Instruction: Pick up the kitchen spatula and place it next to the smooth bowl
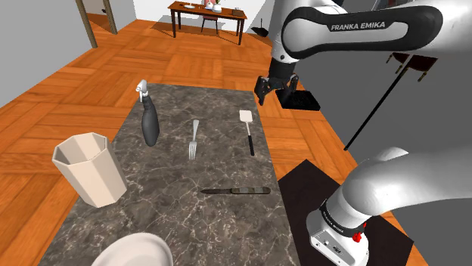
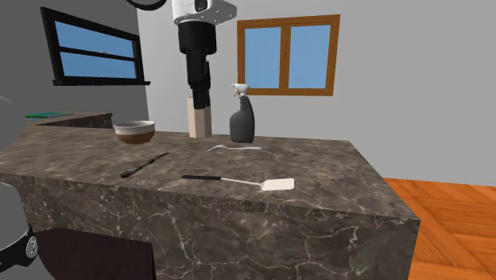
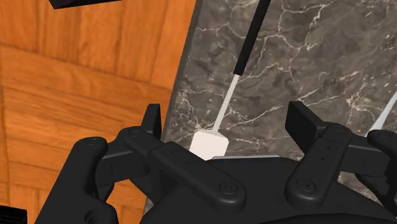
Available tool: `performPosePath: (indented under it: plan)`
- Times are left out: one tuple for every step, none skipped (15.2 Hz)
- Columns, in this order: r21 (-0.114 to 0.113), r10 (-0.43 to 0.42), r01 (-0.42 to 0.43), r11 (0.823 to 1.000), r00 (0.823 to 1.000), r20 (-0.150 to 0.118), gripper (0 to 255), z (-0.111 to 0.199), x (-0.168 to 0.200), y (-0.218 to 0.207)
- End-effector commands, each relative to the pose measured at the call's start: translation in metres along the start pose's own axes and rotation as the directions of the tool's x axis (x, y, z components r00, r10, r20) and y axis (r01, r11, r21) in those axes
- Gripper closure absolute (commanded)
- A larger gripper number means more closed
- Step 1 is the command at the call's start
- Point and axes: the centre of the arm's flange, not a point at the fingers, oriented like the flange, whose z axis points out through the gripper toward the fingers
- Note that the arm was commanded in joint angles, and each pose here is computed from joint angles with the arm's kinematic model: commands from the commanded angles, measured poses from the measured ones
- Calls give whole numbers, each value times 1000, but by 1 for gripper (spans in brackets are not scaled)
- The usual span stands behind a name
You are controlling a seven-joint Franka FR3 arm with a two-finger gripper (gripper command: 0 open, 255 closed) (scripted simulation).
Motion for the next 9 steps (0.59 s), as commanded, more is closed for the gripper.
performPosePath:
  plan:
    - [8, 52, -52, 999, 999, 16, 0, 22, 14, -3]
    - [12, 76, -77, 997, 997, 25, 0, 33, 21, -6]
    - [15, 101, -101, 995, 994, 34, 0, 45, 27, -9]
    - [18, 125, -126, 992, 991, 43, 0, 57, 34, -11]
    - [20, 149, -150, 988, 987, 52, 0, 68, 41, -13]
    - [23, 173, -175, 984, 983, 61, 0, 80, 47, -16]
    - [25, 197, -199, 980, 978, 71, 0, 92, 54, -18]
    - [27, 221, -223, 974, 972, 80, 0, 104, 60, -20]
    - [29, 244, -248, 968, 966, 89, 0, 116, 67, -22]
